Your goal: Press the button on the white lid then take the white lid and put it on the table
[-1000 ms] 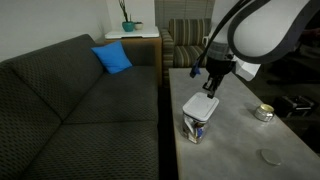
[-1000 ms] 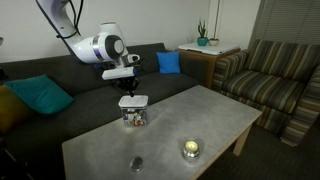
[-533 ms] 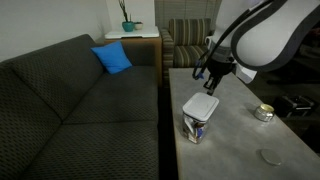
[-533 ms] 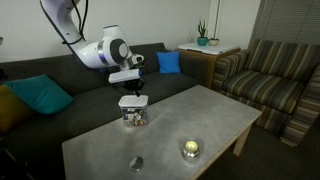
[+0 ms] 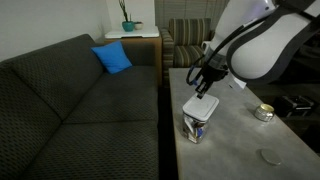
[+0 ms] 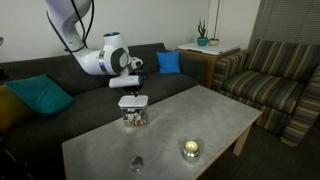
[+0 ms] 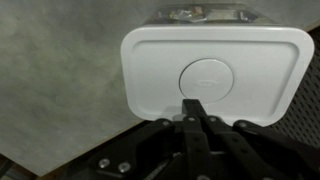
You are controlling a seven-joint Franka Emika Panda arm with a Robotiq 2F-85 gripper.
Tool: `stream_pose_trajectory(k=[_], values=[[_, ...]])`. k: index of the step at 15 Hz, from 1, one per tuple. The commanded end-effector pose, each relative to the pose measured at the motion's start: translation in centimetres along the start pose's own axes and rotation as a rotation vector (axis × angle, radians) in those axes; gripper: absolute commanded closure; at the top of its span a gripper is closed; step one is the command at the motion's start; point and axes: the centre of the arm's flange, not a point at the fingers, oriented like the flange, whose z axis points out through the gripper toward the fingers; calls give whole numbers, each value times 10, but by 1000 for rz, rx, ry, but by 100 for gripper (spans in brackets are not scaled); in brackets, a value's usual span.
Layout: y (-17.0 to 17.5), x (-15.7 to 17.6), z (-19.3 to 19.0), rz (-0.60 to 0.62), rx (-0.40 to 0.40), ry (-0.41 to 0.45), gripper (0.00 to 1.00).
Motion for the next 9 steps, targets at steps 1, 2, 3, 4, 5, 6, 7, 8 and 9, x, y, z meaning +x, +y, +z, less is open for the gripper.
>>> stream_pose_trajectory(k=[1,2,3,4,5,6,7,8,9], values=[[4,7,-3,-16,59,33,100],[4,8,-6,-16,61,26,100],[5,9,-7,-15,61,13,100],[6,9,-7,-13,59,4,100],[7,9,-6,-13,59,-8,100],[7,10,-5,-13,66,-28,100],[7,9,-3,-14,74,-59,100],[6,8,-1,-23,90,-83,100],[5,8,0,-32,106,-105,100]])
